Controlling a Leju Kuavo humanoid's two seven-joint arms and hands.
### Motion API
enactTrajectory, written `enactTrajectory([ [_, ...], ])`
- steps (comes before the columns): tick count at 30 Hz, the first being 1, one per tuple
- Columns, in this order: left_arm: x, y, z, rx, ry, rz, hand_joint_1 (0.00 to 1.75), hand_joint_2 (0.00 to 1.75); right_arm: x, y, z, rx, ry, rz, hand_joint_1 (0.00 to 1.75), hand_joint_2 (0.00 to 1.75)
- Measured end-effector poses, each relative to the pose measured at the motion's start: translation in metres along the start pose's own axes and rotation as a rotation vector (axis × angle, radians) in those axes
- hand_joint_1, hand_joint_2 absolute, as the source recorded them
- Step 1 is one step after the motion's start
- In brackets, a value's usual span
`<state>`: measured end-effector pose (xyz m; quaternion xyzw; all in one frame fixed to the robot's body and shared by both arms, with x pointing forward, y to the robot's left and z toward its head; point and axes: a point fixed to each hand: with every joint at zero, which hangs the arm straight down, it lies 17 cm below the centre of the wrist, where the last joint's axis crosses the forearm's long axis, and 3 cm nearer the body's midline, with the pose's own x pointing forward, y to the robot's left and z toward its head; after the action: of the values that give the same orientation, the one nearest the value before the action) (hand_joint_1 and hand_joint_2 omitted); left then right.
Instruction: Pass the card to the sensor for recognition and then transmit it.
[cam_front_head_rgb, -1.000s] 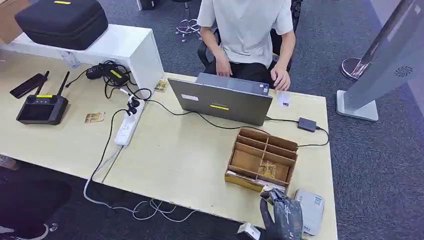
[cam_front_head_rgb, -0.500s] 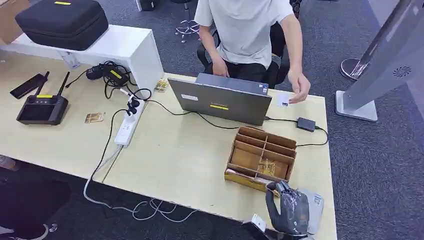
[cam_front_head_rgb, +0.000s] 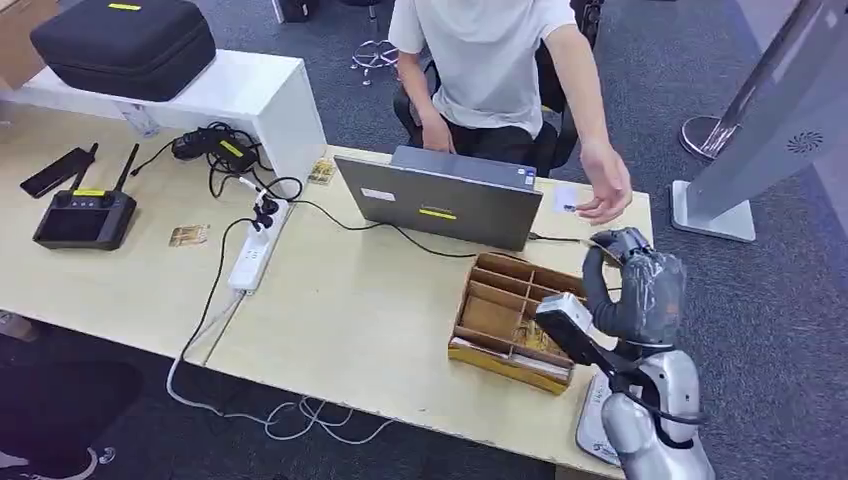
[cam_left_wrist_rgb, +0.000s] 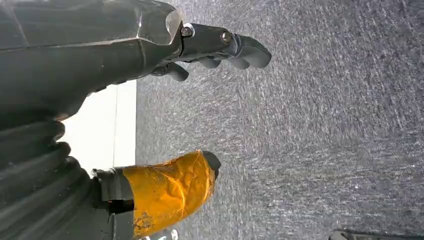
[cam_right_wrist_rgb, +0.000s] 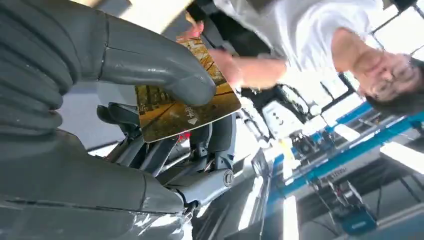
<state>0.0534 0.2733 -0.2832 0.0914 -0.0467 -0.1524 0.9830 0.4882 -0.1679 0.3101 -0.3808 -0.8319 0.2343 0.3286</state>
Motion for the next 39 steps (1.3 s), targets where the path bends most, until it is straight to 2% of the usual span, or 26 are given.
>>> enactTrajectory([
  [4,0.001,0.001,0.0,-0.008,-0.008,-0.014,0.0,1.75,-0.005,-0.03,-0.061,-0.064,-0.014,0.041,1.75,1.75],
  [8,0.0,0.002,0.0,-0.011,-0.011,-0.027,0.0,1.75,-0.014,-0.038,-0.085,-0.08,0.006,0.095,1.75,1.75],
  [13,0.003,0.001,0.0,-0.021,-0.031,-0.042,0.0,1.75,-0.06,-0.043,-0.124,-0.071,0.106,0.157,1.75,1.75],
  [14,0.003,0.001,0.0,-0.021,-0.031,-0.042,0.0,1.75,-0.066,-0.041,-0.127,-0.065,0.117,0.165,0.0,1.75],
  [22,-0.002,0.006,-0.001,-0.006,-0.003,-0.032,0.0,1.75,-0.109,-0.027,-0.109,-0.013,0.194,0.2,0.0,1.75],
  [30,-0.005,0.01,-0.002,0.007,0.013,-0.024,0.0,1.75,-0.151,-0.042,-0.09,-0.005,0.256,0.267,0.0,1.75],
  [36,-0.009,0.01,-0.002,0.008,0.025,0.011,0.0,1.75,-0.234,-0.089,-0.051,0.005,0.364,0.415,0.0,1.75],
  [39,-0.01,0.01,-0.002,0.011,0.032,0.031,0.0,1.75,-0.292,-0.127,-0.007,0.021,0.443,0.503,0.0,1.75],
])
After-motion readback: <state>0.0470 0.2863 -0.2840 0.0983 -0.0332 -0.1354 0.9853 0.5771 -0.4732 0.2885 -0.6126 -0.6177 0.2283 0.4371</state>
